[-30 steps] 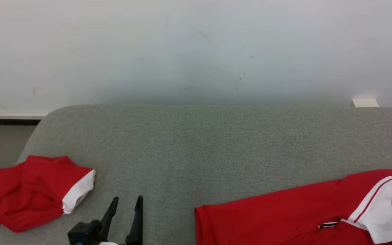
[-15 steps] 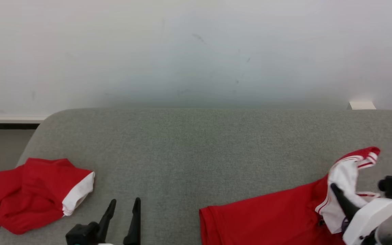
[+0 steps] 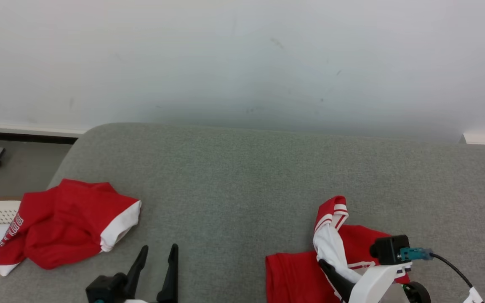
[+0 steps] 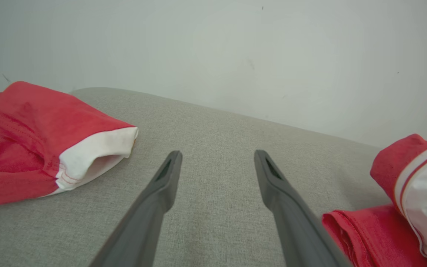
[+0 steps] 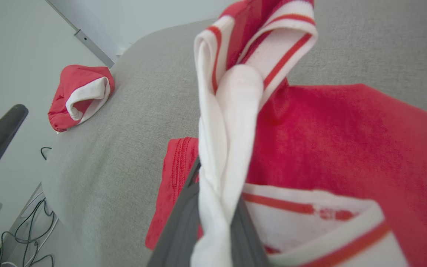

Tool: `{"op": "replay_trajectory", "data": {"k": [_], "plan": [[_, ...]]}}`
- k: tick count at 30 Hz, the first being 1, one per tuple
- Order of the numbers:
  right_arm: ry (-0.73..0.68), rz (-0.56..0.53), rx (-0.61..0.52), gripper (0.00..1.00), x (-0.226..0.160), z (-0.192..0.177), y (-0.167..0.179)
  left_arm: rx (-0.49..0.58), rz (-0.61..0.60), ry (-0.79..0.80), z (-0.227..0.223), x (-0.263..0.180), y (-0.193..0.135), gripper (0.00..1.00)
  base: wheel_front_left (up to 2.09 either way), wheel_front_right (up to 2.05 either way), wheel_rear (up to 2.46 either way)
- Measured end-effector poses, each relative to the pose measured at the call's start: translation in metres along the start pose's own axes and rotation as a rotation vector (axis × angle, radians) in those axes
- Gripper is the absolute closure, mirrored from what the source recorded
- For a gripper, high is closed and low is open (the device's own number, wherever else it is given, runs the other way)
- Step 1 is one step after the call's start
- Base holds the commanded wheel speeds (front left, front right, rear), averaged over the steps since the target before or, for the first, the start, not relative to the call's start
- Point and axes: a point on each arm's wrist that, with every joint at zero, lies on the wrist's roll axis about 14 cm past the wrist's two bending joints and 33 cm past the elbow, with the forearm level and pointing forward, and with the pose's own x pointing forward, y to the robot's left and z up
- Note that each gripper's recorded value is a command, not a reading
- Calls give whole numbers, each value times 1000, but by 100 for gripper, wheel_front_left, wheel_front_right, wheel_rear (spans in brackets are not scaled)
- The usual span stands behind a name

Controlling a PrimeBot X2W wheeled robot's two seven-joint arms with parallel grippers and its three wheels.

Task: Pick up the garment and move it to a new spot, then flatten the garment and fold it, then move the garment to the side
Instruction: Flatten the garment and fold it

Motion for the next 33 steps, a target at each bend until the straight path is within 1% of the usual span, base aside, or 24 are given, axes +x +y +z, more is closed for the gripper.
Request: {"op": "replay_trajectory", "data": {"k": [2, 4, 5, 6, 8, 13, 19, 22, 25, 28, 31, 32, 33], "plan": [[27, 15, 10, 100, 7, -8, 6, -2, 11, 0, 0, -2, 3, 0, 0, 0, 0], [57, 23, 10, 62, 13, -17, 10, -3, 19, 2, -1, -3, 5, 0, 0, 0, 0], [70, 30, 16, 14, 15, -21, 13, -4, 23, 3, -1, -3, 6, 0, 0, 0, 0], [84, 40, 27, 0, 17, -26, 17, -5, 23, 4, -1, -4, 7, 0, 0, 0, 0], [95, 61, 36, 0, 20, -30, 24, -6, 28, 2, -1, -4, 7, 0, 0, 0, 0], [30, 147, 107, 0, 22, -13, 48, -8, 31, 0, 0, -3, 8, 0, 0, 0, 0], [-172, 274, 180, 0, 6, 45, 77, -8, 15, -1, 0, 2, 3, 0, 0, 0, 0], [-298, 285, 176, 0, -12, 78, 72, -7, 3, -1, 0, 4, -1, 0, 0, 0, 0], [-424, 236, 129, 0, -35, 109, 50, -7, -8, -3, 0, 7, -5, 0, 0, 0, 0], [-552, 135, 39, 0, -62, 137, 18, -8, -23, -18, 5, 10, -10, 0, 0, 0, 0], [-642, 32, -20, 0, -86, 149, -11, -5, -39, -36, 10, 14, -15, 0, 0, 0, 0], [-642, 32, -20, 0, -86, 149, -11, -5, -39, -36, 10, 14, -15, 0, 0, 0, 0], [-673, -55, -91, 0, -102, 151, -32, -5, -48, -49, 14, 16, -18, 0, 0, 0, 0]]}}
